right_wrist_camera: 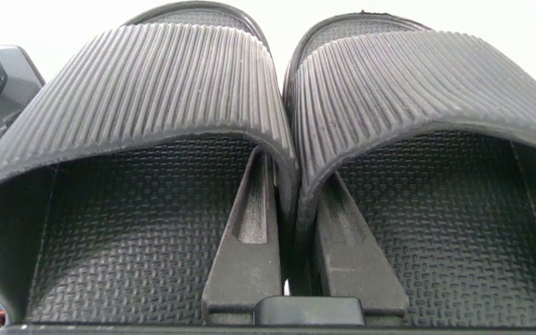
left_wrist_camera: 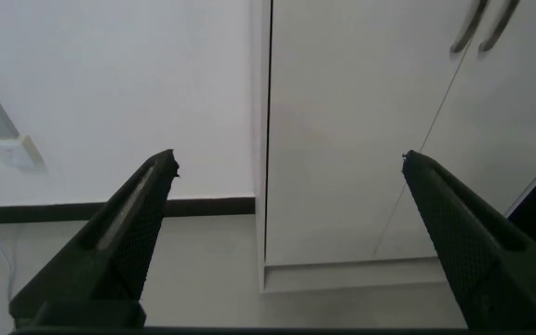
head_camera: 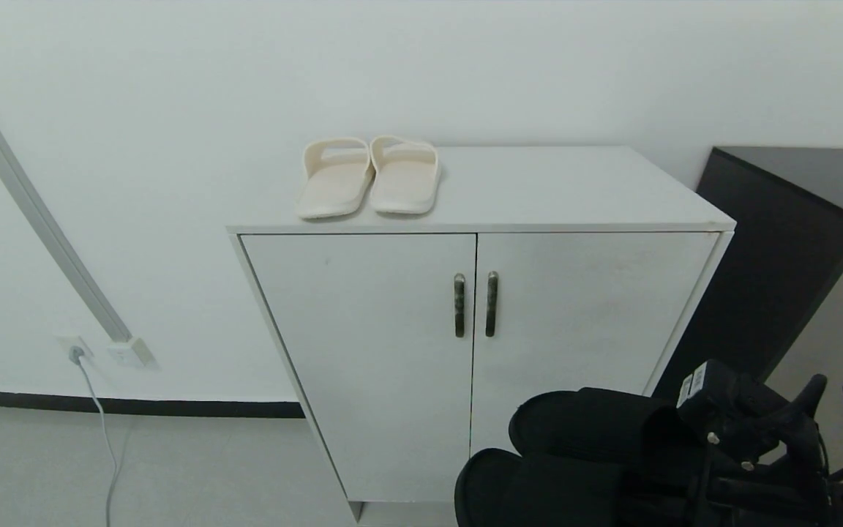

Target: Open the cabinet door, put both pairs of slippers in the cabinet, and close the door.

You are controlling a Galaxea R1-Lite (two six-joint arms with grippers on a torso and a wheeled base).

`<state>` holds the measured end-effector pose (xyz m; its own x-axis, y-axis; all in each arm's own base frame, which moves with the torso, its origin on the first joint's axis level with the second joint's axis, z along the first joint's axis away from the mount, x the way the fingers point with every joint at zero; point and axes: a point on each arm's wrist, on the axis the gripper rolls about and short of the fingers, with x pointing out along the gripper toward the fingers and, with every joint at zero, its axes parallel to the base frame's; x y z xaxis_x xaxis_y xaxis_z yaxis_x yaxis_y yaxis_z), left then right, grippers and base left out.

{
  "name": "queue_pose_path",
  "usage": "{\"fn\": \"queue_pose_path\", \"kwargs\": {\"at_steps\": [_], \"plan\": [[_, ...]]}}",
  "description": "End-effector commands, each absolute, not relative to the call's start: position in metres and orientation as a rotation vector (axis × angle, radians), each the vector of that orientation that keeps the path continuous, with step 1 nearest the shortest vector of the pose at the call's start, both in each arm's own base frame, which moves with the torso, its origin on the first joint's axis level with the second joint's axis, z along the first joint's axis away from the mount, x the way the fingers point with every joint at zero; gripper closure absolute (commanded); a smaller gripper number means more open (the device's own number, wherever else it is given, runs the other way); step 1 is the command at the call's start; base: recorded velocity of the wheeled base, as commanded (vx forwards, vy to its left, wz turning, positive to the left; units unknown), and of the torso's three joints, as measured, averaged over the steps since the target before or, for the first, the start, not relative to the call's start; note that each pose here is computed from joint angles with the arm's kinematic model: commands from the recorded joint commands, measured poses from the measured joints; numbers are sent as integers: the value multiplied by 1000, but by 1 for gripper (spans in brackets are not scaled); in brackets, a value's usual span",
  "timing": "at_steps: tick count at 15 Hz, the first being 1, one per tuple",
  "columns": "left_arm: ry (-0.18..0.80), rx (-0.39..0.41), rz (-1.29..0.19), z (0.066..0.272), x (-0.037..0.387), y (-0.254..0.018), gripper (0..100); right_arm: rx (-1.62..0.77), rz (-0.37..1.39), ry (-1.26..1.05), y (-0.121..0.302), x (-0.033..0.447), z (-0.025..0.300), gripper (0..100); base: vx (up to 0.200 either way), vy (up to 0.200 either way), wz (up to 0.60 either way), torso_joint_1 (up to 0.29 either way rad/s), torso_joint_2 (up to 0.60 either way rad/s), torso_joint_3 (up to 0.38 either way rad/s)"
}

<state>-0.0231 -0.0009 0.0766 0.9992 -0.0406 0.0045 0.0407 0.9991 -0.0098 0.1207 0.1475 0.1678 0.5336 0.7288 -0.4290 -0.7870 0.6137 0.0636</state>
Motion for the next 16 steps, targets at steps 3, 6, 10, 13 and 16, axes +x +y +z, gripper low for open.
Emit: {"fn": "queue_pose_path", "kwargs": {"at_steps": [3,6,10,13,16], "plan": [[-3,-11,-41,77,-23,-1,0,-138,908,428,148,121,168,100,0,0,0,-142,471,331],[-4,-11,-38,76,-23,-1,0,-136,907,422,148,121,169,100,0,0,0,-116,458,346],[-1,-9,-41,76,-23,-1,0,-138,905,426,147,120,167,100,0,0,0,-72,446,372],[-4,-9,-40,76,-23,-1,0,-139,905,429,147,120,167,100,0,0,0,-23,422,400],[-5,-5,-43,76,-23,-1,0,-140,905,432,147,120,166,100,0,0,0,-1,147,136]]}}
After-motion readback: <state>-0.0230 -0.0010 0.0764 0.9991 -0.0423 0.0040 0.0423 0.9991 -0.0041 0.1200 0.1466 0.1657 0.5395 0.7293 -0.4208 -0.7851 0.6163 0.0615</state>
